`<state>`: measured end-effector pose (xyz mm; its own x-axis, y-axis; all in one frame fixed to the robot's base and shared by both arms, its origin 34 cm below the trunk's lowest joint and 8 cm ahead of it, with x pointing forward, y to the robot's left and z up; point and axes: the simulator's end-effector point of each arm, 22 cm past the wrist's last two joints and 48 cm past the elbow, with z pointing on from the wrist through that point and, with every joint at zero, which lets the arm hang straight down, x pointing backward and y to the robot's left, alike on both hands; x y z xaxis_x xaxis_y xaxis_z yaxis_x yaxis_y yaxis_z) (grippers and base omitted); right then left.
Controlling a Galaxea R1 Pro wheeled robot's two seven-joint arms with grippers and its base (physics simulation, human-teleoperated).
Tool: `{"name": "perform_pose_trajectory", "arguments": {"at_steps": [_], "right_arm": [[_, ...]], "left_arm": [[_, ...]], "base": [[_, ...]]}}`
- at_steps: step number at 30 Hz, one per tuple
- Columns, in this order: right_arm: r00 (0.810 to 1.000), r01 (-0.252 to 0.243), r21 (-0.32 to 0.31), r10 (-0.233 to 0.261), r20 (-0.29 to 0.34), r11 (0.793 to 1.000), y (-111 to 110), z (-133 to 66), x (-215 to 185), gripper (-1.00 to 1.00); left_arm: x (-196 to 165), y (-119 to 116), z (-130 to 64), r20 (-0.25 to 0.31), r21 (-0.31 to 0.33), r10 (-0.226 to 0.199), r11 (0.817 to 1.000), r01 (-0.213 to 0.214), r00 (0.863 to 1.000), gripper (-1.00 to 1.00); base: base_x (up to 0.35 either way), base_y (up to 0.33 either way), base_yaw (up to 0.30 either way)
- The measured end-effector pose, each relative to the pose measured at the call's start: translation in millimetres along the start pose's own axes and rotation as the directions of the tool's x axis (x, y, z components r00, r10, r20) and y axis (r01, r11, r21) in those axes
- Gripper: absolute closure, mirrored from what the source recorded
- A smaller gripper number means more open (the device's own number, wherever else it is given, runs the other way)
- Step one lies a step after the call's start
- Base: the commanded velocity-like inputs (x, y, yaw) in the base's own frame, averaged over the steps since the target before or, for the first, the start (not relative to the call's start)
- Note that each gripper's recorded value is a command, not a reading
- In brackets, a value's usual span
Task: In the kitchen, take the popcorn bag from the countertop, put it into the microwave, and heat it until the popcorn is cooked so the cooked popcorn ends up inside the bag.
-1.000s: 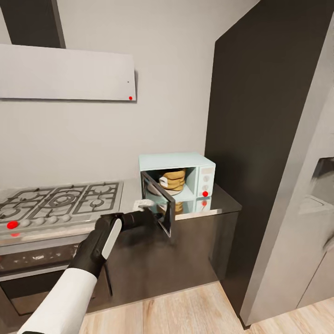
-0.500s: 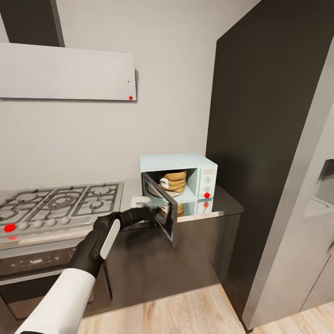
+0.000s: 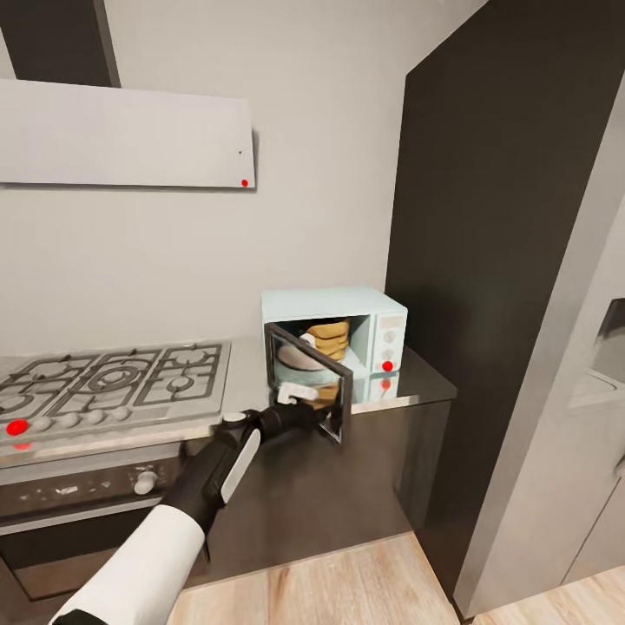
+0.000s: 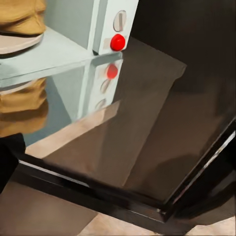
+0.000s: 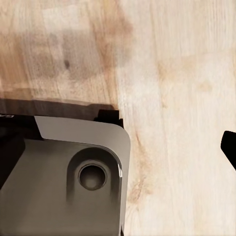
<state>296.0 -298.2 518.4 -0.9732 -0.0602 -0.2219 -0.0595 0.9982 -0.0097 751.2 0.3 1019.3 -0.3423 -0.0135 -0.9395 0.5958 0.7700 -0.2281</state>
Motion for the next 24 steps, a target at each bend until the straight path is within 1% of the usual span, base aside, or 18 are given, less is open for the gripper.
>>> {"name": "perform_pose_trajectory", "arguments": {"at_steps": [1,4,7,11,12,13,14,15,16,17,18,21,24], "right_arm": [[1.0,0.0,0.0,0.0,0.0,1.0,0.0,0.0,-0.1,-1.0],[1.0,-0.003,-0.001,0.003,0.002,1.0,0.6,0.0,-0.6,-1.0],[1.0,-0.006,0.0,0.006,0.001,1.0,0.1,0.0,0.1,-1.0],[1.0,-0.007,0.001,0.007,0.0,1.0,-1.0,0.0,0.5,-1.0],[1.0,-0.007,0.002,0.007,0.0,1.0,-1.1,-0.1,0.6,-1.0],[1.0,-0.007,0.002,0.007,0.0,1.0,-1.4,-0.1,0.7,-1.0],[1.0,-0.007,0.003,0.007,0.0,1.0,-1.9,-0.1,0.6,-1.0],[1.0,-0.007,0.003,0.007,-0.001,1.0,-2.3,-0.2,0.7,-1.0],[1.0,-0.008,0.004,0.008,-0.001,1.0,-3.0,-0.2,0.8,-1.0],[1.0,-0.008,0.004,0.008,-0.001,1.0,-3.5,-0.3,0.8,-1.0],[1.0,-0.008,0.005,0.008,-0.001,1.0,-3.7,-0.3,0.8,-1.0],[1.0,-0.008,0.006,0.008,0.0,1.0,-4.4,-0.4,0.6,-1.0],[1.0,-0.007,0.006,0.007,0.001,1.0,-4.6,-0.5,0.2,-1.0]], "left_arm": [[1.5,-1.2,0.9,-0.004,-0.001,0.008,1.0,-0.008,1.0,-1.0],[3.9,-2.0,1.6,-0.01,-0.001,0.013,1.0,-0.013,1.0,-1.0],[3.7,3.5,0.6,-0.008,-0.013,0.005,1.0,-0.005,1.0,-1.0],[-2.8,12.0,3.5,0.002,-0.105,0.016,0.994,-0.016,1.0,-1.0],[-5.0,13.2,3.8,0.008,-0.119,0.014,0.993,-0.013,1.0,-1.0],[-6.9,11.3,4.8,0.016,-0.124,-0.004,0.992,0.006,1.0,-1.0],[-9.1,14.7,5.0,0.021,-0.149,0.002,0.989,0.001,1.0,-1.0],[-9.5,13.6,5.9,0.023,-0.155,-0.001,0.988,0.004,1.0,-1.0],[-10.5,10.7,6.8,0.028,-0.149,-0.013,0.989,0.017,1.0,-1.0],[-11.2,11.8,6.6,0.03,-0.155,-0.011,0.988,0.016,0.999,-1.0],[-11.5,14.6,6.1,0.031,-0.167,-0.01,0.986,0.015,0.999,-1.0],[-12.4,30.8,2.4,0.034,-0.242,-0.012,0.97,0.02,0.999,-1.0],[-12.9,35.4,0.8,0.036,-0.264,-0.012,0.964,0.021,0.999,-1.0]], "base": [[0.0,0.0,0.0],[0.0,0.0,-0.043],[0.0,0.0,-0.185],[0.0,0.0,-0.229],[0.0,0.0,-0.233],[0.0,0.0,-0.234],[0.0,0.0,-0.234],[0.0,0.0,-0.234],[0.0,0.0,-0.234],[0.0,0.0,-0.234],[0.0,0.0,-0.234],[0.0,0.0,-0.234],[0.0,0.0,-0.234]]}}
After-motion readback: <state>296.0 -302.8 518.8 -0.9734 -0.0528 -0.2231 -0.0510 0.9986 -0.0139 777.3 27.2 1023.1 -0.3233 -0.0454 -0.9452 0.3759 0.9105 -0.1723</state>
